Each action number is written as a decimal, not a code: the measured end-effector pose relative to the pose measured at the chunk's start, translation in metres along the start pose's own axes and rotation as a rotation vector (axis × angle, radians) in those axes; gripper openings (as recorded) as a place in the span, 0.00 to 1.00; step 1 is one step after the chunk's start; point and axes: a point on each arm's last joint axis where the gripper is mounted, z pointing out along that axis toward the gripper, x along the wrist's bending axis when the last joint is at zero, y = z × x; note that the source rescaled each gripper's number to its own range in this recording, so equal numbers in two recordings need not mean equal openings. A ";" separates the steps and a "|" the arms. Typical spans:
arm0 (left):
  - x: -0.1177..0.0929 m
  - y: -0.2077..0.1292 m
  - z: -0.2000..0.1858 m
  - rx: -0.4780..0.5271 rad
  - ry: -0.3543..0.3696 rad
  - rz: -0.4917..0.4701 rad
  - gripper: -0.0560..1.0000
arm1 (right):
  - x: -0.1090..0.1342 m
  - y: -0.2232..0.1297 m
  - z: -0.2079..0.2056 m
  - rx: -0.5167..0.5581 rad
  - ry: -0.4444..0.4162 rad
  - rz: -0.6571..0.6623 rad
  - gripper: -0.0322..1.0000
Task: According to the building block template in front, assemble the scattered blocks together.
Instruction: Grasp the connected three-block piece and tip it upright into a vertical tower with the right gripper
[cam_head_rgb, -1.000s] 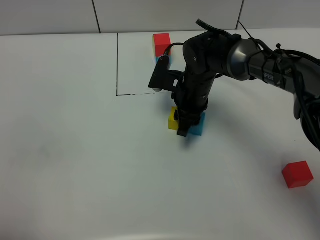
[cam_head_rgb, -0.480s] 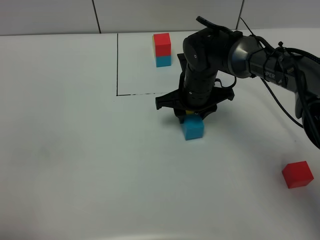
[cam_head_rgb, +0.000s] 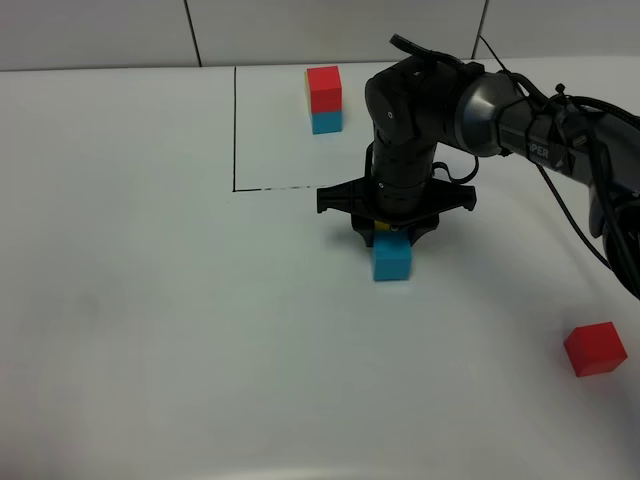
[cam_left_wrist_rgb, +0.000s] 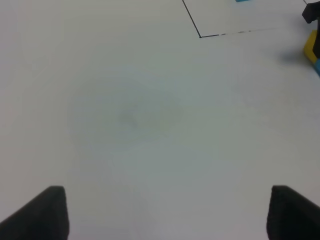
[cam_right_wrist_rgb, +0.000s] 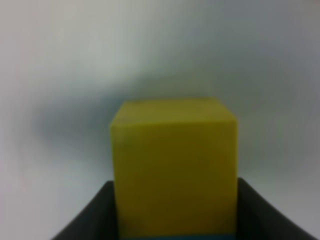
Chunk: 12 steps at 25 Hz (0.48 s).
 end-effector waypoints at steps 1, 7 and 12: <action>0.000 0.000 0.000 0.000 0.000 0.000 0.90 | 0.000 0.000 0.001 -0.002 -0.008 -0.007 0.04; 0.000 0.000 0.000 0.000 0.000 0.001 0.90 | 0.003 -0.002 0.002 -0.014 -0.028 -0.036 0.04; 0.000 0.000 0.000 0.000 0.000 0.001 0.90 | 0.004 -0.001 0.002 -0.023 -0.022 -0.037 0.29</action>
